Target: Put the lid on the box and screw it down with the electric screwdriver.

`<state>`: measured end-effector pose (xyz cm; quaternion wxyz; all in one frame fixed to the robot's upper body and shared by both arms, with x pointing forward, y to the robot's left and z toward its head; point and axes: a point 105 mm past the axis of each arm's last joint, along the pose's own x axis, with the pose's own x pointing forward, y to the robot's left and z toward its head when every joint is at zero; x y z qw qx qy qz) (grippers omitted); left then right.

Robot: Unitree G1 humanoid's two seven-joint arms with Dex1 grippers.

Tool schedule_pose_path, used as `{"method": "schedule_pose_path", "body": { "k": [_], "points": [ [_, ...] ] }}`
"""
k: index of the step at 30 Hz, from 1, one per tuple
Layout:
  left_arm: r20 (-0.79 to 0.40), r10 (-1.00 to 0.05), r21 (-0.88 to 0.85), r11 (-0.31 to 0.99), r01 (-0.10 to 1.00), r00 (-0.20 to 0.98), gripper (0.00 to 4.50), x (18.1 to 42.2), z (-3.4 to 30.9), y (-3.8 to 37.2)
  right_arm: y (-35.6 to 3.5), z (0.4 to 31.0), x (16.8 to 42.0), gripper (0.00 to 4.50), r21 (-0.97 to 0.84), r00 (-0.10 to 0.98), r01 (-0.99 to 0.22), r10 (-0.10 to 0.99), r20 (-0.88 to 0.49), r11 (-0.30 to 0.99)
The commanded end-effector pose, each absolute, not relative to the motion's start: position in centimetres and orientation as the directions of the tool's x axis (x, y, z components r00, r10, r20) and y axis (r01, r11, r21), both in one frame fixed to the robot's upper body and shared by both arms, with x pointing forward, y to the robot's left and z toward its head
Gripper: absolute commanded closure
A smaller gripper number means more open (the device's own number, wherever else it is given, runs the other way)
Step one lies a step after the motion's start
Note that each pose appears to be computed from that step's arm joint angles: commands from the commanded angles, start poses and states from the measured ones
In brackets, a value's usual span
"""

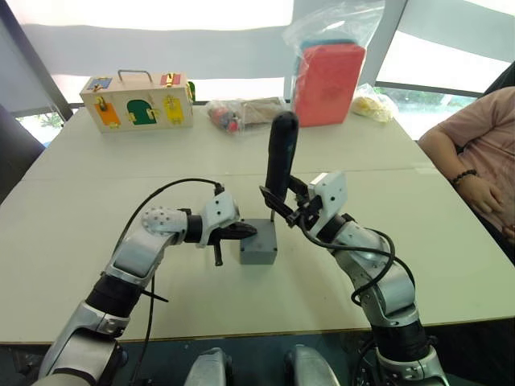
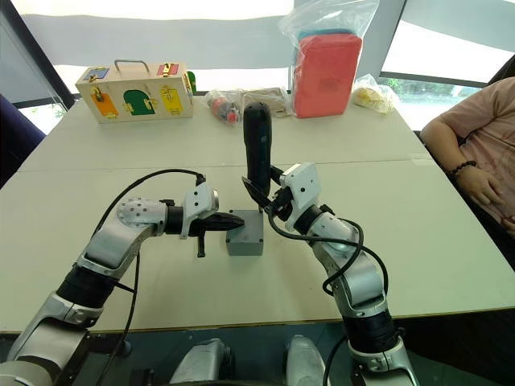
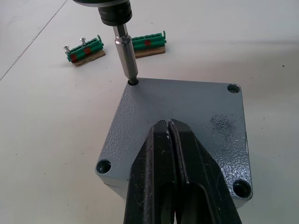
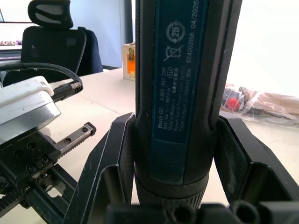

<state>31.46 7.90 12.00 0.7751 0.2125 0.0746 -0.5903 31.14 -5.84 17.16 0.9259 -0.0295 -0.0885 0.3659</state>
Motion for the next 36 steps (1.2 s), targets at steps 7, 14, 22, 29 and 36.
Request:
{"method": "schedule_pose_path", "body": {
  "k": [7, 14, 22, 29, 36],
  "points": [
    [-0.38, -0.879, 0.259, 0.196, 0.946, 0.287, 4.5, 31.3, 11.8, 8.0, -5.8, 9.6, 30.9, 2.63, 0.078, 0.712, -0.679, 0.68, -0.172, 0.73],
    [-0.389, -0.875, 0.261, 0.196, 0.945, 0.289, 4.5, 31.3, 11.4, 8.1, -5.8, 9.5, 31.1, 2.63, 0.085, 0.708, -0.678, 0.68, -0.192, 0.73],
    [-0.391, -0.873, 0.263, 0.197, 0.944, 0.291, 4.5, 31.4, 11.2, 8.2, -6.1, 10.1, 31.3, 2.63, 0.08, 0.715, -0.673, 0.674, -0.182, 0.735],
    [-0.382, -0.878, 0.269, 0.192, 0.944, 0.287, 4.5, 31.3, 11.5, 8.3, -6.4, 18.0, 31.4, 2.63, -0.003, 0.723, -0.688, 0.685, 0.096, 0.726],
    [-0.325, -0.915, 0.29, 0.145, 0.946, 0.239, 4.5, 30.7, 13.9, 8.1, -9.0, 26.3, 30.5, 2.63, 0.038, 0.729, -0.664, 0.635, 0.257, 0.747]
  ]
}}
